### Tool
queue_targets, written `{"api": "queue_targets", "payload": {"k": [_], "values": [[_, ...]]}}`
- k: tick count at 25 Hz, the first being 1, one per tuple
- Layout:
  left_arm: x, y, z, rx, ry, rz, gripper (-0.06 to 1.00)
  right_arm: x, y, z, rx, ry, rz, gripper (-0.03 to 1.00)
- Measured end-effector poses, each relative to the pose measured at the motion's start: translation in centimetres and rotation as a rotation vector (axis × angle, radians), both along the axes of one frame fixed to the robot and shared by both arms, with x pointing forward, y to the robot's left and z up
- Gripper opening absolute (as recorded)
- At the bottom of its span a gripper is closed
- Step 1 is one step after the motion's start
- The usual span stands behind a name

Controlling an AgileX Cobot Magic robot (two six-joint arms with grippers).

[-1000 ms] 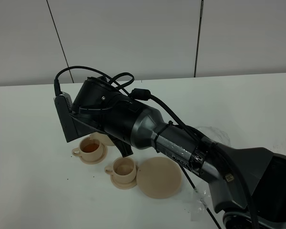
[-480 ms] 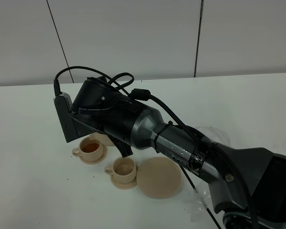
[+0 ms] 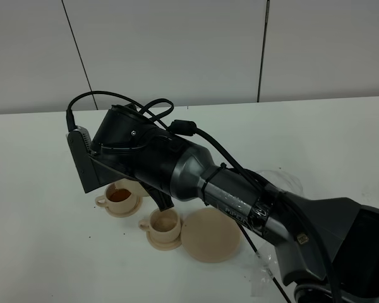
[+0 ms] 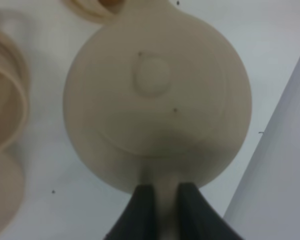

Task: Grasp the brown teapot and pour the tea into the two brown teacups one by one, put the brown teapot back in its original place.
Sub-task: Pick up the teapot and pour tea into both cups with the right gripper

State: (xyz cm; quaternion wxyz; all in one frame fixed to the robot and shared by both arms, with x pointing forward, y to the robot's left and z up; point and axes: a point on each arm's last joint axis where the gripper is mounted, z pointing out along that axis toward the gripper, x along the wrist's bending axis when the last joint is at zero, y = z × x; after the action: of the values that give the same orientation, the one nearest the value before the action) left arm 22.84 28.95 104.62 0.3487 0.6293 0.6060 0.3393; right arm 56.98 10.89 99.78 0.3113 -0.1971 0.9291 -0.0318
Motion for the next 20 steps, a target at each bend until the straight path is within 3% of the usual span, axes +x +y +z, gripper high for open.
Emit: {"api": "queue_targets", "payload": {"k": [20], "values": [[0.0, 0.0, 0.0, 0.0, 0.0, 0.0, 0.24, -0.31, 0.36, 0.01, 0.013, 0.0, 0.012, 0.1]]}}
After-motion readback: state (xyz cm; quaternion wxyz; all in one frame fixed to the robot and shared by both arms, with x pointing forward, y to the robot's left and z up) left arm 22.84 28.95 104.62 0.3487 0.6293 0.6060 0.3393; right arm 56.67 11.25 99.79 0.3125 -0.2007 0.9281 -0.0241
